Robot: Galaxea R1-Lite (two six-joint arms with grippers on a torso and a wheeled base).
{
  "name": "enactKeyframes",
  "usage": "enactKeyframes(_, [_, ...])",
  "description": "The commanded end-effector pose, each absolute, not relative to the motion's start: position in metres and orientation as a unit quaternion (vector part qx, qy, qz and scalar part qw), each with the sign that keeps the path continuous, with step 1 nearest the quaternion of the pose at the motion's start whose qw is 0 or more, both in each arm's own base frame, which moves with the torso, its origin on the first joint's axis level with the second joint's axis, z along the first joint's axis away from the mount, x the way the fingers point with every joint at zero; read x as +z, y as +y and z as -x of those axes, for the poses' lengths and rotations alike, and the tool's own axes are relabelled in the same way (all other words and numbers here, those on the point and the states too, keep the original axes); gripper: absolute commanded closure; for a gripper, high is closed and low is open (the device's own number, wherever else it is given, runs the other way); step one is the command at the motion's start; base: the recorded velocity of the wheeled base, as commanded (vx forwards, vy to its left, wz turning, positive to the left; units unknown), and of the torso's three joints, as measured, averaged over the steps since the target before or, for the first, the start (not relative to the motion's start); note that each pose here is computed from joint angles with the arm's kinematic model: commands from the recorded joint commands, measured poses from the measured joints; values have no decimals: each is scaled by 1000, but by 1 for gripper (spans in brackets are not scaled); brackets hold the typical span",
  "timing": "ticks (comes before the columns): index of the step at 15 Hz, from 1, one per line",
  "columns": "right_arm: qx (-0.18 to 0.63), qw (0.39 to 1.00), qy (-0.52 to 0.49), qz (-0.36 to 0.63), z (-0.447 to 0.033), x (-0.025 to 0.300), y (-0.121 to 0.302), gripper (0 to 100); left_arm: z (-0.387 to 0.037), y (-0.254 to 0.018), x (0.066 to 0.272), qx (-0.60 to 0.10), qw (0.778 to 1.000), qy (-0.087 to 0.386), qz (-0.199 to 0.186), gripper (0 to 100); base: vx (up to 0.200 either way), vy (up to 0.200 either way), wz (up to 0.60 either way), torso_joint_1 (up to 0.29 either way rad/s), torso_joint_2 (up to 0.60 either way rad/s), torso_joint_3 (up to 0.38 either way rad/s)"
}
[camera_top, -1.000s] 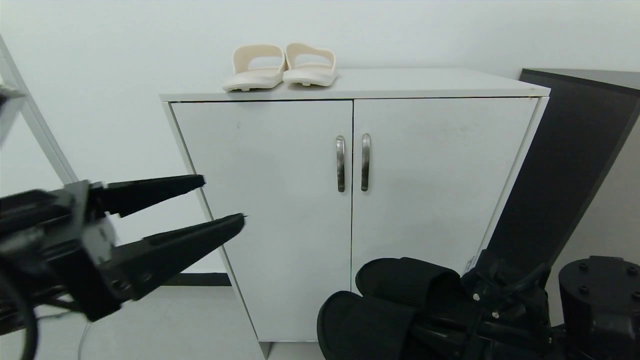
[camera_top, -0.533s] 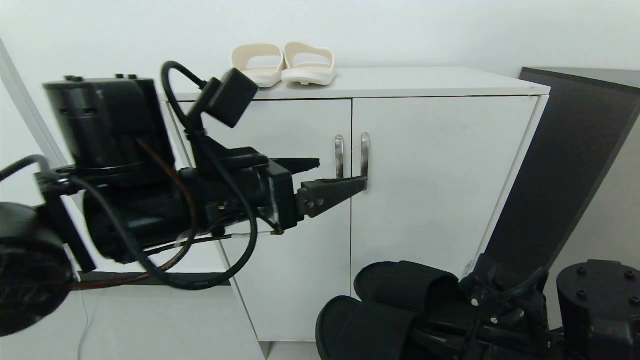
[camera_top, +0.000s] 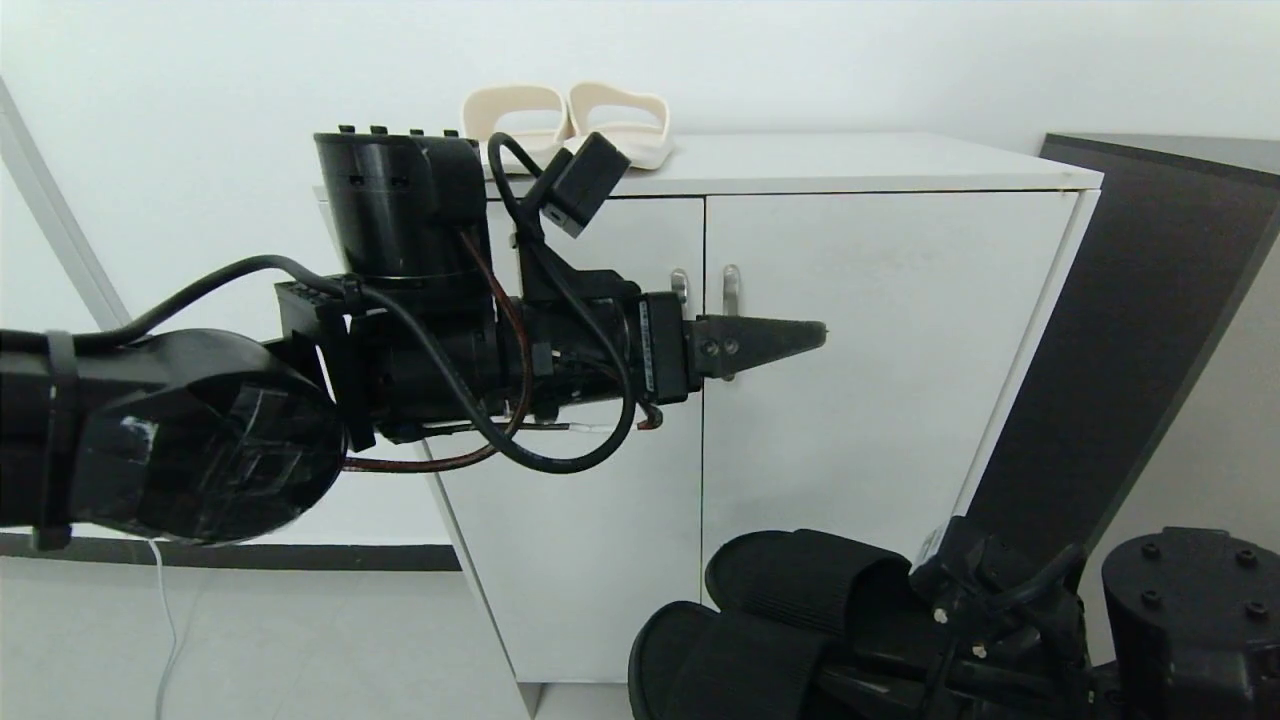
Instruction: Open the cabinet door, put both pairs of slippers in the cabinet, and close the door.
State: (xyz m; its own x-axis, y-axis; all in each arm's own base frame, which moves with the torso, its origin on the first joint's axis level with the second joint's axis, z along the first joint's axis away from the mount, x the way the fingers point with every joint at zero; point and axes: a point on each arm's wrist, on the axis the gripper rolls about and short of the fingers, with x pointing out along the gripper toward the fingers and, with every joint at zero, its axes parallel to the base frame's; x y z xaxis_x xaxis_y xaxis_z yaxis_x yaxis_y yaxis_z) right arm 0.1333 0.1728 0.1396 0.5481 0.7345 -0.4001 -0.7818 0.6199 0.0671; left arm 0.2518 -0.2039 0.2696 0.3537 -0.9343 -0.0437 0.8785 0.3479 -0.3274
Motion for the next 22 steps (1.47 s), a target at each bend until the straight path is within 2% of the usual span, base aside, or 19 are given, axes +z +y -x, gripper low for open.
enactKeyframes(1, [433,876,202,62,-133,138,174,100,-262,-206,270,-555,814,113,130,0,0,0,0,0,0,0])
enactKeyframes(6, [434,873,214,68,-134,131,177,100,-274,-200,266,-532,829,114,132,0,0,0,0,0,0,0])
enactKeyframes(9, [435,873,210,66,-136,131,179,100,-282,-205,267,-510,843,107,133,0,0,0,0,0,0,0])
enactKeyframes(13, [433,876,201,62,-137,132,179,100,-295,-211,257,-470,866,111,131,0,0,0,0,0,0,0])
enactKeyframes(16, [433,876,201,62,-137,132,180,100,-301,-215,249,-468,870,108,107,0,0,0,0,0,0,0])
enactKeyframes(22, [433,876,203,63,-136,131,179,100,-322,-230,241,-455,878,104,107,0,0,0,0,0,0,0])
